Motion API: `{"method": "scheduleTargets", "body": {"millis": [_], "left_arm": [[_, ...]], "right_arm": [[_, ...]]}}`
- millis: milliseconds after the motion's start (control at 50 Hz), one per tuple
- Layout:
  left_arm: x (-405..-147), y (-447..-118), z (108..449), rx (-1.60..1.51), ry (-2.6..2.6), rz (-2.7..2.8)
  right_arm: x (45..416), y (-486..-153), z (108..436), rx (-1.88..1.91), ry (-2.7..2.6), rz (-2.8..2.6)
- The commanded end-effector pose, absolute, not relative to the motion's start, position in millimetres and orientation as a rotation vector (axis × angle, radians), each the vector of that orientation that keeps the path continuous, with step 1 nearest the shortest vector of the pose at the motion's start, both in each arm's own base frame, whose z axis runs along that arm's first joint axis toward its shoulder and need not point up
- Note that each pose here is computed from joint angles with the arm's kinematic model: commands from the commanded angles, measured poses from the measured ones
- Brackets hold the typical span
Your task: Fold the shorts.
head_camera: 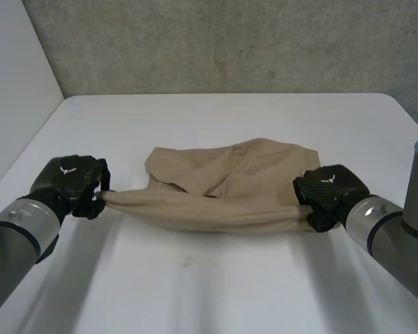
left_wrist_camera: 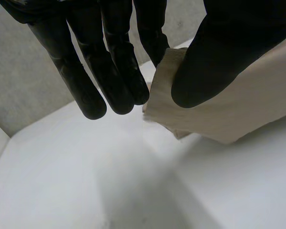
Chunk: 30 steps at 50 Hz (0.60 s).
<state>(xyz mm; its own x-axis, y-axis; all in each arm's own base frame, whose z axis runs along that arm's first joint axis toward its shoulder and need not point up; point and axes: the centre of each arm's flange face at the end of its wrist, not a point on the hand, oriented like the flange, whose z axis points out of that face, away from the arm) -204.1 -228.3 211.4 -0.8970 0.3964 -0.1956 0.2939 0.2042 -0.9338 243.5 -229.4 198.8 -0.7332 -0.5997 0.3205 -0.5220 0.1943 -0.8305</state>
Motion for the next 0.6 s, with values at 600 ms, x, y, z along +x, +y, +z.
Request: {"method": "scheduleTargets", "body": {"millis": [600], "left_arm": [[-205.5,-232.3,202.5,-0.672,-2.394,1.768]], "right_arm": [[219.5,-222.8,163.6,-1.111,2.437,-1.492]]}}
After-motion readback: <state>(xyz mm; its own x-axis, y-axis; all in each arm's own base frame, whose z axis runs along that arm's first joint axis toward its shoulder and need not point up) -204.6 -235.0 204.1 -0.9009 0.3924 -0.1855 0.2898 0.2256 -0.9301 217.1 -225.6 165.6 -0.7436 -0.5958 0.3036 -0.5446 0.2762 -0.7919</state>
